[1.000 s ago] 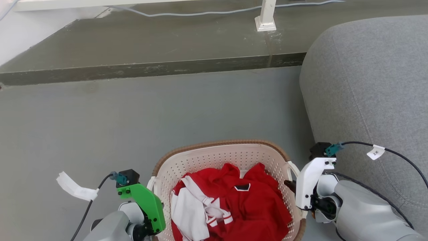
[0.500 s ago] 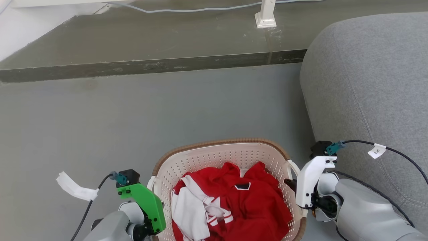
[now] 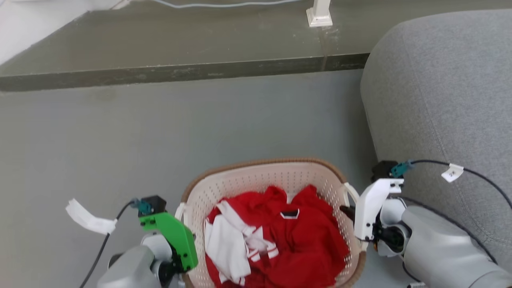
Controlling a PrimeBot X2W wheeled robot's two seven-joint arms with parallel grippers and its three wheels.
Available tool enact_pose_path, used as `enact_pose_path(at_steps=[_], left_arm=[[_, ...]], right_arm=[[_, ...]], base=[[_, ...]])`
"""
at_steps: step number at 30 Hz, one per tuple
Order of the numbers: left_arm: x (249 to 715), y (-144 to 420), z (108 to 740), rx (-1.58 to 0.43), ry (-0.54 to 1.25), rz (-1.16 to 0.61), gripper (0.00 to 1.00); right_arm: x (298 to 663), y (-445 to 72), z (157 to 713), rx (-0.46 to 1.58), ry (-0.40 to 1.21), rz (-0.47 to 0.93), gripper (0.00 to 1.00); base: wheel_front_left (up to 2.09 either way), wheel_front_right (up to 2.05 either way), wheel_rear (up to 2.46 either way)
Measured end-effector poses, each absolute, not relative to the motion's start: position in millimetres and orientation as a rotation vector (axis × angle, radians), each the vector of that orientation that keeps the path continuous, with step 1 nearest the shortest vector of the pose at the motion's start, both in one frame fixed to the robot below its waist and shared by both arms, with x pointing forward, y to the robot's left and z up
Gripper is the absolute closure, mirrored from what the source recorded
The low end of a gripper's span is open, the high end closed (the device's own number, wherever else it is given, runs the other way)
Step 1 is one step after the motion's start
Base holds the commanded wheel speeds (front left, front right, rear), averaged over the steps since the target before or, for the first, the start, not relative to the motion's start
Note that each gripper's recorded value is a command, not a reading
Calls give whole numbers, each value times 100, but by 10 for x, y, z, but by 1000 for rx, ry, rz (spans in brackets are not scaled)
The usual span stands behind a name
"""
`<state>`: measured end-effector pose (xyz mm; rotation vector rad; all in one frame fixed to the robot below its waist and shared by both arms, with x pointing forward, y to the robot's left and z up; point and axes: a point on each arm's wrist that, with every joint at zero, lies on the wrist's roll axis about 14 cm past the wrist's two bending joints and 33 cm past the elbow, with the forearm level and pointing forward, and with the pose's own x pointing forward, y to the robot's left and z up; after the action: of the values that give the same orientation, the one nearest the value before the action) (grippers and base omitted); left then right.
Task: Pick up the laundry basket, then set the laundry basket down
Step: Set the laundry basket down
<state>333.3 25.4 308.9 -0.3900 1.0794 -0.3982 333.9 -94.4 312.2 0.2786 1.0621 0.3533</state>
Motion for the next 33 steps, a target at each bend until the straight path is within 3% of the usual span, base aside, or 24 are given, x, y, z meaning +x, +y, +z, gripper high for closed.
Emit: enact_pose_path(at_steps=[33], left_arm=[[4043, 141, 2720, -415, 1041, -390, 100]], right_arm=[[3981, -1057, 2748, 295, 1043, 340, 100]], base=[[0, 0, 0]])
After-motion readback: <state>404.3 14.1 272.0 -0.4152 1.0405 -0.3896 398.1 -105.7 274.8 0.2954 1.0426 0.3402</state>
